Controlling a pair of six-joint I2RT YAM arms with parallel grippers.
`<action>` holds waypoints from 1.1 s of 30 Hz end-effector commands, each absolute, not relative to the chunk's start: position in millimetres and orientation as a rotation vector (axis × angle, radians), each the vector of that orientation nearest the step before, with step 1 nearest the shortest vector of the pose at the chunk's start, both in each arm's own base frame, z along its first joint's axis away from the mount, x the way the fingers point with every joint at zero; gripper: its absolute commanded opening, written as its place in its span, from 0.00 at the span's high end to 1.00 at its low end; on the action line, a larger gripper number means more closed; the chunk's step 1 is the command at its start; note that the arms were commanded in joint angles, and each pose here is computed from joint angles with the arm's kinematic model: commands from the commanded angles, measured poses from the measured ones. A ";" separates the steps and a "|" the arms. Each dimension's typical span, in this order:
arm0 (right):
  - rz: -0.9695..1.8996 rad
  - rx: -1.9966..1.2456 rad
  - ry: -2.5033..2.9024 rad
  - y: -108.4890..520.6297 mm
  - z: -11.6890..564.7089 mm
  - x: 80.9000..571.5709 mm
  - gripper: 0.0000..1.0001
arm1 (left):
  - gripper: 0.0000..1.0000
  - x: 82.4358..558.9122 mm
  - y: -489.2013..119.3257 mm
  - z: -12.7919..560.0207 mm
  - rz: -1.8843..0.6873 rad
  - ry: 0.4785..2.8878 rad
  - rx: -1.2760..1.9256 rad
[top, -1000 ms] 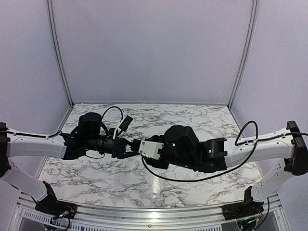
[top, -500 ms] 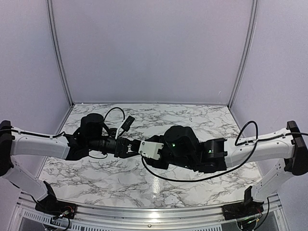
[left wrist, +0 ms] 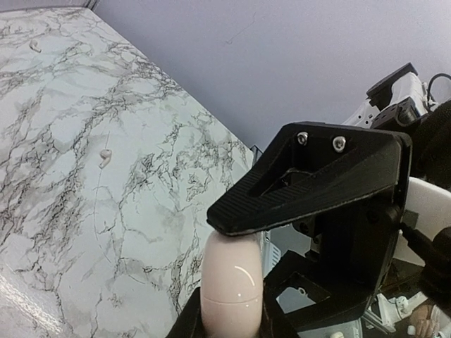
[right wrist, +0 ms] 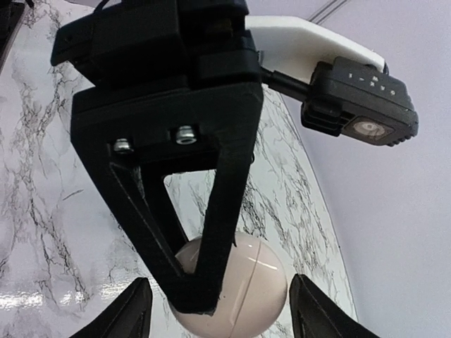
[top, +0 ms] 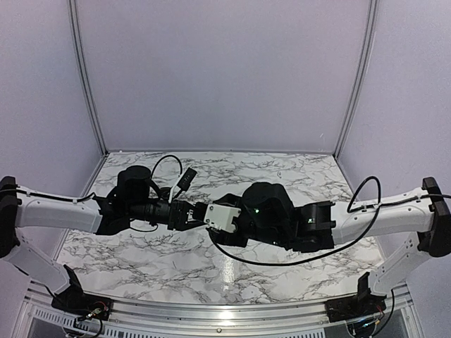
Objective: Insert the wireless bluetooth earbuds into the charging case
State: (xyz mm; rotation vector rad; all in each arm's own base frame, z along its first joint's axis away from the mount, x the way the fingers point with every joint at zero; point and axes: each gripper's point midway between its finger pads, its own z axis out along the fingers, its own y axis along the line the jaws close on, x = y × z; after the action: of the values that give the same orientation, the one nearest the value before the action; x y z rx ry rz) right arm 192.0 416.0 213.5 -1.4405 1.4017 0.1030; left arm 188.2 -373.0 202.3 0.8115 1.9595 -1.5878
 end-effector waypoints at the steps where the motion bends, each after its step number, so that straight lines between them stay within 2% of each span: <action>1: 0.295 -1.332 1.358 416.0 263.0 181.7 0.32 | 1.00 186.3 -367.2 226.5 -1.520 1.793 0.868; 7: 0.686 -1.261 1.348 394.5 300.3 180.6 0.25 | 1.00 179.7 -356.3 237.0 -1.431 1.665 0.920; 17: 0.950 -1.315 1.394 409.3 302.3 171.9 0.24 | 1.00 164.3 -349.5 258.7 -1.255 1.472 0.993; 33: 0.983 -1.263 1.457 422.9 299.3 183.4 0.24 | 1.00 149.8 -353.2 260.3 -1.198 1.403 1.049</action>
State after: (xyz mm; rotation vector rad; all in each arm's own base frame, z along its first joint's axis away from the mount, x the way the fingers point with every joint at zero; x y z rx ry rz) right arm 174.8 418.3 280.3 -1.3199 1.4660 0.9844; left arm 154.1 -355.2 247.8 1.0412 1.4818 -1.2234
